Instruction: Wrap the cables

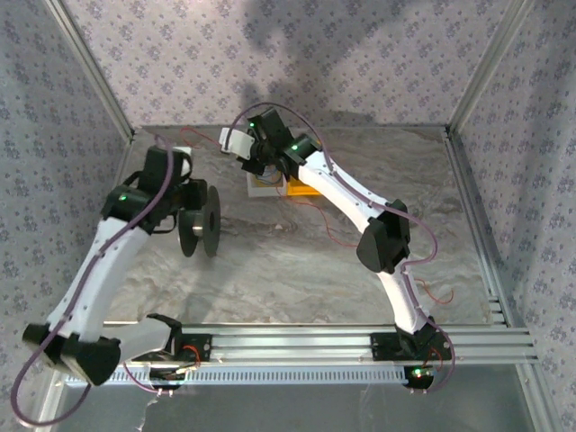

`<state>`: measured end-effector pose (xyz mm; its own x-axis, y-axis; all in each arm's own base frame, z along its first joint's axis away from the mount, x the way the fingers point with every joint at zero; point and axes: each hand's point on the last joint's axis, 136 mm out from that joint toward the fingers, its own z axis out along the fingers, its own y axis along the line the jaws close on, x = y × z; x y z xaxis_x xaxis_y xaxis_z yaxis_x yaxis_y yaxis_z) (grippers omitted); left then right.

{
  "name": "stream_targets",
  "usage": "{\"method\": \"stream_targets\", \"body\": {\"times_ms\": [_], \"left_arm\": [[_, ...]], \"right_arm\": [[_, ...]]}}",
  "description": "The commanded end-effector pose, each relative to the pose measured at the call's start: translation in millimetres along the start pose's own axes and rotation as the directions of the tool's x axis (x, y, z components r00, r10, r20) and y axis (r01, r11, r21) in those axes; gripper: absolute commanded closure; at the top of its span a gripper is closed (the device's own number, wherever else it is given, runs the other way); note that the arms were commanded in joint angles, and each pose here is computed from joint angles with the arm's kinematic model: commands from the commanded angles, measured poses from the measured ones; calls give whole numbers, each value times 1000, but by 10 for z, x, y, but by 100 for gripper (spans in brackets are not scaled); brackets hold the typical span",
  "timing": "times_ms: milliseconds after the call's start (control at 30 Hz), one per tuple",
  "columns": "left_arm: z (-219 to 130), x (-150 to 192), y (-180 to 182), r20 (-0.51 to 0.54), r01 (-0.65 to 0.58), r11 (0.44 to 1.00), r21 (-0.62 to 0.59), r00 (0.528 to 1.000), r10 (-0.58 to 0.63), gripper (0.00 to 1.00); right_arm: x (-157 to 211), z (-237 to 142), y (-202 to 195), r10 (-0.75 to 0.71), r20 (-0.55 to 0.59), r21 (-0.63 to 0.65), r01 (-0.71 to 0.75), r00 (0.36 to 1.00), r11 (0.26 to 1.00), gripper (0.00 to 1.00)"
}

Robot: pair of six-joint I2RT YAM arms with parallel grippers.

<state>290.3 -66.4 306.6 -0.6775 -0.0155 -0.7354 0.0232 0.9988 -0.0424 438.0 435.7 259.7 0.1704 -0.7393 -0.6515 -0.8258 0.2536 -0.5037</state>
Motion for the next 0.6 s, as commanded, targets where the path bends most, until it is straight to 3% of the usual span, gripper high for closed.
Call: {"method": "stream_targets", "body": {"times_ms": [0, 100, 267, 567], "left_arm": [[-288, 329, 377, -73, -10, 994, -106, 997, 3, 52], [-237, 639, 489, -130, 50, 993, -106, 989, -63, 56], [35, 1056, 353, -208, 153, 988, -32, 966, -156, 69], [249, 1132, 340, -228, 187, 981, -46, 954, -193, 76]], "right_arm": [[61, 48, 190, -8, -35, -17, 8, 999, 1000, 100], [87, 92, 361, -19, -38, -39, 18, 999, 999, 100], [103, 124, 542, -23, -43, -62, 20, 999, 998, 100], [150, 58, 766, -33, -25, -96, 30, 999, 995, 100]]}}
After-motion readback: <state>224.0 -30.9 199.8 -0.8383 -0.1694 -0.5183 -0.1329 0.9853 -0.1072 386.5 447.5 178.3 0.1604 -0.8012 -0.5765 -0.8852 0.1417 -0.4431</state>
